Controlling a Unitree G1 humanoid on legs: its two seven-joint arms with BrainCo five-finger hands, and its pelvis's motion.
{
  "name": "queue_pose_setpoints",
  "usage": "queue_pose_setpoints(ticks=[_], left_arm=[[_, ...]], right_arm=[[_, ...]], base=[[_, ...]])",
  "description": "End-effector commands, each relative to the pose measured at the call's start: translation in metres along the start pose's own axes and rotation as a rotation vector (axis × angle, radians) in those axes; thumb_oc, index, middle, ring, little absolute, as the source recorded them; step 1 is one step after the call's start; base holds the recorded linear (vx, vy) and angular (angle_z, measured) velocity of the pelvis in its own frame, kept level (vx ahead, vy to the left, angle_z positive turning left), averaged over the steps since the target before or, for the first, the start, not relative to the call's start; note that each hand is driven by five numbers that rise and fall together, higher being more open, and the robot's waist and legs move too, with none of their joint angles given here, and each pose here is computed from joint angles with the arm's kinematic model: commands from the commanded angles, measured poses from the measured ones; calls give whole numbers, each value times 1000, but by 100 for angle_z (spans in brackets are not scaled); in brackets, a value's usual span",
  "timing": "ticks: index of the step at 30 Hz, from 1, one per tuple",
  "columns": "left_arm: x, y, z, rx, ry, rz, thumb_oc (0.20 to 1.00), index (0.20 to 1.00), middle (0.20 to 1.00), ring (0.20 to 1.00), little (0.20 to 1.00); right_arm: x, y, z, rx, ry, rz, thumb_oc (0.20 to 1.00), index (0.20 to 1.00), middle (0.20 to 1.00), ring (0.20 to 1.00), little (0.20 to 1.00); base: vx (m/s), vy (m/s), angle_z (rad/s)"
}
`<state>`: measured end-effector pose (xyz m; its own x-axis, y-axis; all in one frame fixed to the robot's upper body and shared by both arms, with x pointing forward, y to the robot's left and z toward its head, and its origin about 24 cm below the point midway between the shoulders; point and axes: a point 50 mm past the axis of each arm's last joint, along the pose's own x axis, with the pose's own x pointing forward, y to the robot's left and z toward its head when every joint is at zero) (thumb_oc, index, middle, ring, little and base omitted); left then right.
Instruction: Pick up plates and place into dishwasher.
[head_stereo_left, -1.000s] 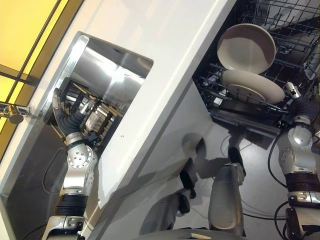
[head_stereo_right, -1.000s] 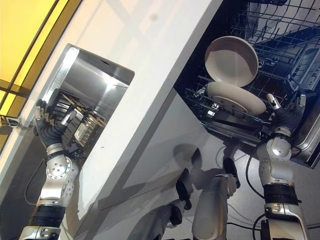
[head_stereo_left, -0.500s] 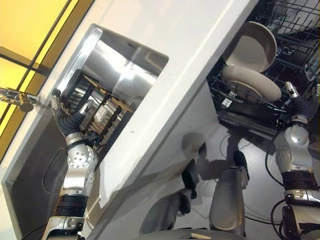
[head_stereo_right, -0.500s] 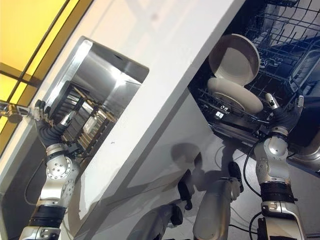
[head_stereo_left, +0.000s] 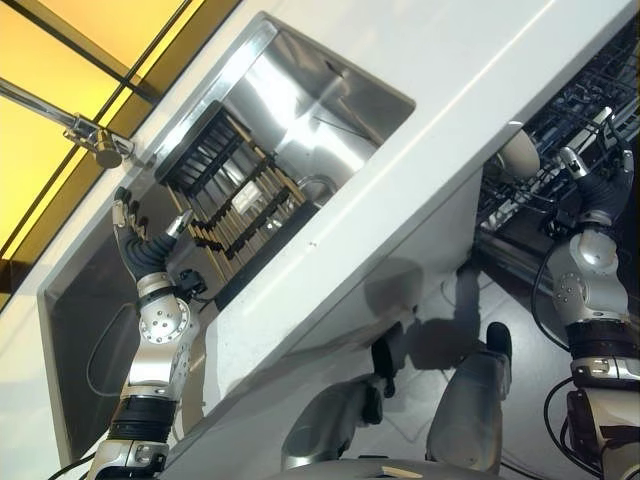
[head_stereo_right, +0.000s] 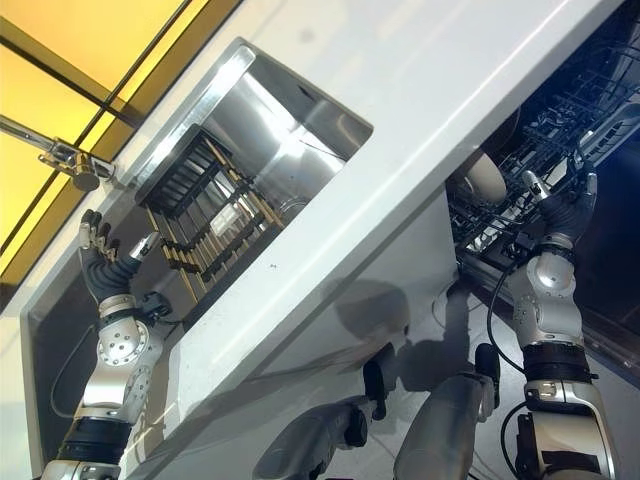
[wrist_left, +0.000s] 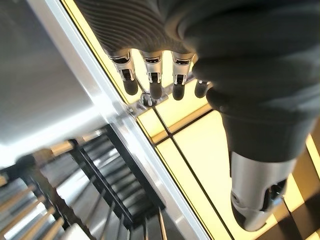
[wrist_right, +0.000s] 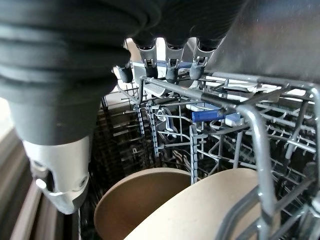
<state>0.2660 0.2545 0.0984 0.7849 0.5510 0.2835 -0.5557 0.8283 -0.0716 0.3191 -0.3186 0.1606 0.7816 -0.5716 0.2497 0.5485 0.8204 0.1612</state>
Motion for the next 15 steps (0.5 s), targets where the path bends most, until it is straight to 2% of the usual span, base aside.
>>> queue_pose_setpoints(ticks=[1, 6, 10, 15], left_arm=[[15, 13, 37, 4, -172, 32, 1000, 1000, 1000, 1000, 1000], [15, 14, 38, 4, -182, 26, 1000, 1000, 1000, 1000, 1000], [16, 13, 40, -2, -197, 13, 1000, 1000, 1000, 1000, 1000], [18, 13, 44, -12, -217, -6, 1000, 1000, 1000, 1000, 1000]], right_arm=[[-6, 88, 50, 124, -212, 398, 1000, 1000, 1000, 1000, 1000], [-6, 93, 55, 220, -209, 458, 1000, 1000, 1000, 1000, 1000], [-11, 108, 59, 376, -193, 623, 1000, 1000, 1000, 1000, 1000], [-15, 113, 58, 385, -215, 671, 1000, 1000, 1000, 1000, 1000]], base=[[15, 1, 20], [-12, -7, 7], [-55, -22, 1], [-60, -34, -1]])
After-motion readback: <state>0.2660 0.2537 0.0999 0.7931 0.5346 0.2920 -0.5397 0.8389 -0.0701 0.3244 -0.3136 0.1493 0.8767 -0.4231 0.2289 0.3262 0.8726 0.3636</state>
